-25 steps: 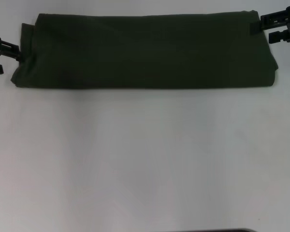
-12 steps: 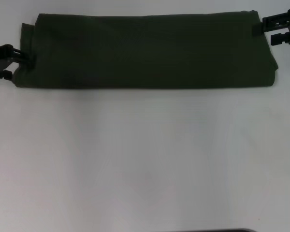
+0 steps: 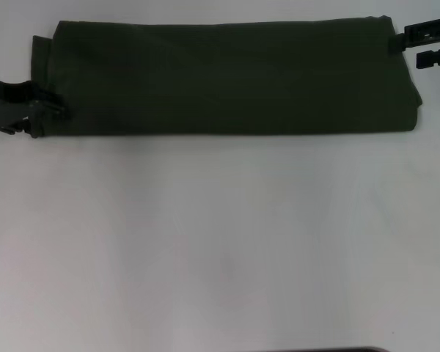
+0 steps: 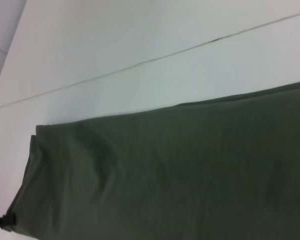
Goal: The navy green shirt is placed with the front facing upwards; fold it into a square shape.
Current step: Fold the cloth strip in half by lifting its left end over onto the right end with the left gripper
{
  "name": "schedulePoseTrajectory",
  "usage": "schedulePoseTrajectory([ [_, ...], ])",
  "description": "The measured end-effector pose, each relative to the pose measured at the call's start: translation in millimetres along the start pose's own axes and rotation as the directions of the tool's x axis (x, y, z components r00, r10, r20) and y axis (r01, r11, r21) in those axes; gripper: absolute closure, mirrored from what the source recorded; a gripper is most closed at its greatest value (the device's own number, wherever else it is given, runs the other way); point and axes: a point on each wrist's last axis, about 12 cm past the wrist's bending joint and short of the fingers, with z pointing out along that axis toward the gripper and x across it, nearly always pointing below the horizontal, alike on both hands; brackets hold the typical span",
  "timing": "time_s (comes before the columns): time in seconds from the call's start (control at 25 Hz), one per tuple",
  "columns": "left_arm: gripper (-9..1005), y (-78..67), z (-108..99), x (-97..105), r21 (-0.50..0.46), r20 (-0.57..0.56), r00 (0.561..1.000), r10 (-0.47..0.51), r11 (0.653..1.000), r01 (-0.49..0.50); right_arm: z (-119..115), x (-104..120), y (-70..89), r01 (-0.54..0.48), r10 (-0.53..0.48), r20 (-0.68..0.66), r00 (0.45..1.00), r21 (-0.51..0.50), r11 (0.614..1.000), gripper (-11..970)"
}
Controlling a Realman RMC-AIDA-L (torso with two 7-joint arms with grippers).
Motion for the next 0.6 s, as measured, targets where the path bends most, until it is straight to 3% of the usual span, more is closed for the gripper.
schedulePoseTrajectory([
  [0.16, 306, -3.9, -0.3, -1.1, -0.016, -0.029, 0.999, 0.027, 1.0, -0.027, -1.7, 0.0, -0.6, -0.001, 0.001, 0.009, 1.0, -0.008, 1.0, 92],
  [0.48, 723, -3.6, -0.7, -0.8, -0.043, -0.046, 0.998, 0.042, 0.998, -0.044, -4.9, 1.8, -8.2, -0.012, 0.013, -0.015, 1.0, 0.045, 0.999, 92],
  [0.6, 780, -4.0, -1.0, -1.3, -0.043, -0.045, 0.998, 0.043, 0.998, -0.045, -5.6, 5.4, -15.1, -0.022, 0.027, -0.042, 0.999, 0.101, 0.995, 92],
])
